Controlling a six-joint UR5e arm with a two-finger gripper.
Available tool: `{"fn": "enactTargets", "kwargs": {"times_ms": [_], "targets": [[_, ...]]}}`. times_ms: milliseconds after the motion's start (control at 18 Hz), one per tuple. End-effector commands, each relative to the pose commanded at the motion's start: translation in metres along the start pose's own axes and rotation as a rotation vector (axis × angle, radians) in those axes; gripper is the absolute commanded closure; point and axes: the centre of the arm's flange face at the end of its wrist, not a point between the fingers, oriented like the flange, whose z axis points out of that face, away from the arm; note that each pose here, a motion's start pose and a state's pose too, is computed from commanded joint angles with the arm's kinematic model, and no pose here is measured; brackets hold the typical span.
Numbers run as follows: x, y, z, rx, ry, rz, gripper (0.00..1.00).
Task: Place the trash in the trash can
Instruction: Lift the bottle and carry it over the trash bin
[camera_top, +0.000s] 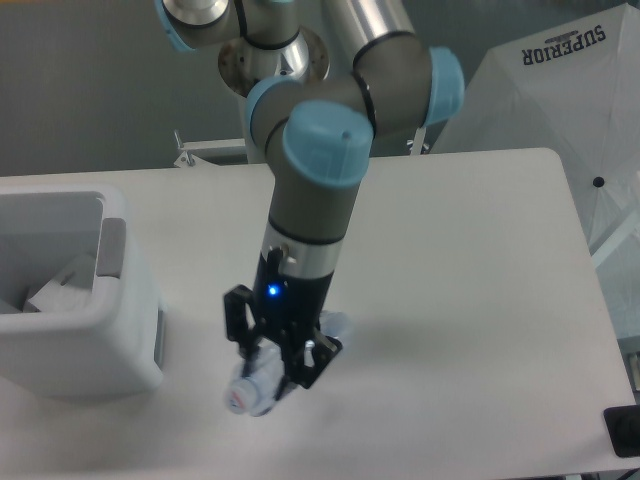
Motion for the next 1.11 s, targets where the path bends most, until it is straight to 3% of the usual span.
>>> {"fn": "enactTargets", "kwargs": {"times_ms": [111, 333, 833, 1111], "targets": [[0.006, -0.014, -0.012, 0.064, 0.039, -0.009, 0.56], [0.031, -0.036, -0.039, 0.107, 0.036, 0.035, 0.56], [0.113, -0.079, -0.091, 0.311, 0.228, 0.112, 0.55], [0.158, -0.082, -0.067, 0.300, 0.311, 0.137, 0.54]]}}
